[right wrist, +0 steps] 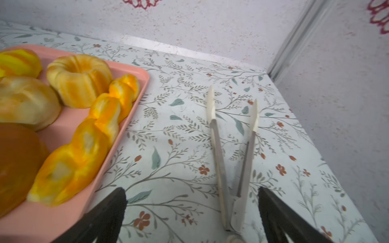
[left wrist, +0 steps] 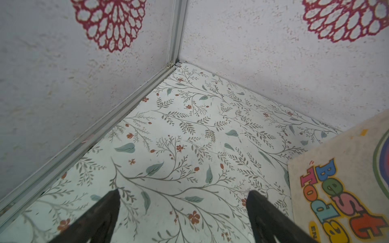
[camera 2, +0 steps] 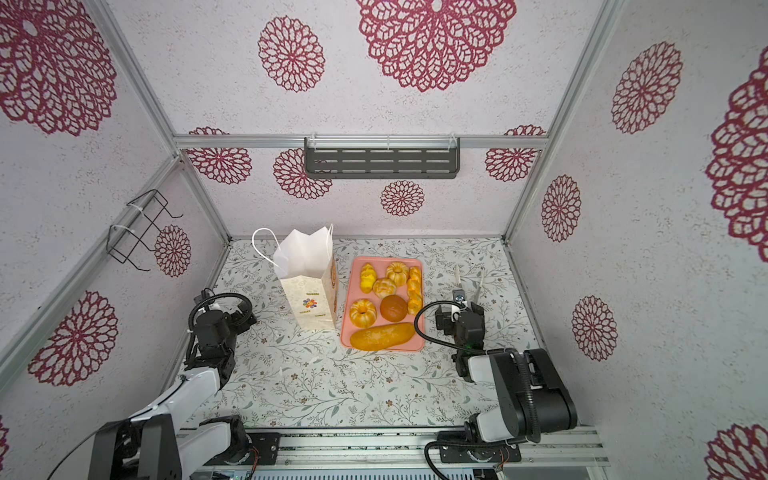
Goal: Take the fake bread out of the paper bag
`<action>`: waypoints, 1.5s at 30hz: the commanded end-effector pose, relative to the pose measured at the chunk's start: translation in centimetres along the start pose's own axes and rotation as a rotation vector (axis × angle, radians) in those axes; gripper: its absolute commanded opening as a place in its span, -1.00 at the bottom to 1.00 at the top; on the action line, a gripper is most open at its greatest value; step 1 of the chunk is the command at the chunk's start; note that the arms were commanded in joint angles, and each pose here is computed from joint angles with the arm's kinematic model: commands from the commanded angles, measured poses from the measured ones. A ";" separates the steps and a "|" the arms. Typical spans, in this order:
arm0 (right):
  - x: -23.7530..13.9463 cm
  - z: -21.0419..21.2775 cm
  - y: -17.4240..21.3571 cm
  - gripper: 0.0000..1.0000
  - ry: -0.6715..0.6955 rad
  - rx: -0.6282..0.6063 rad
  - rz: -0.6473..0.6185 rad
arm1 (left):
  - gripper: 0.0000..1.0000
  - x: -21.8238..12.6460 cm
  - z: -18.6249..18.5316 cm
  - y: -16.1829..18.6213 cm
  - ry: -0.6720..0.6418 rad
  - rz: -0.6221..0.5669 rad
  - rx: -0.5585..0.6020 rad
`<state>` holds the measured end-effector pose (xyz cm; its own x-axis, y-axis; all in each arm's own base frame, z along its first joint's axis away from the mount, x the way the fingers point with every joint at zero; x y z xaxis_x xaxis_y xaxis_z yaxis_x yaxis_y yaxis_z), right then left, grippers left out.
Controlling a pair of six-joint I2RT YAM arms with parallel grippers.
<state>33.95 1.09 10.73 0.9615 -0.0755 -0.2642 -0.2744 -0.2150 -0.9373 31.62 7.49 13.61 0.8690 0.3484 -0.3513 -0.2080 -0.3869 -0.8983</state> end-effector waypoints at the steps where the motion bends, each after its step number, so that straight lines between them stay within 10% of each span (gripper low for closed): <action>1: -2.0 -3.5 -1.0 0.98 0.131 0.150 -0.192 | 0.95 0.8 -1.5 -2.2 0.095 -0.133 0.049; 12: 0.3 -4.3 -0.6 0.98 0.194 0.169 -0.069 | 0.95 5.6 -2.3 -0.3 0.064 -0.076 0.172; 45: 0.5 -4.0 -0.6 0.98 0.176 0.156 -0.061 | 0.95 5.1 -2.6 -0.3 0.036 -0.092 0.200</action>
<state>34.01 -2.68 10.62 0.9467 -0.2299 -0.2255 -0.2502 -0.0840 -0.9645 37.12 7.12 12.25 0.8953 0.3537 -0.2708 -0.2196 -0.1785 -0.9591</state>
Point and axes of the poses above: each gripper's point midway between its finger pads, its own x axis out along the fingers, its own z axis along the line the jaws close on, y = z × x, the point moved 3 cm from there along -x, back along the fingers, and after that the axes turned 6 degrees about -x, right-handed, at the moved point
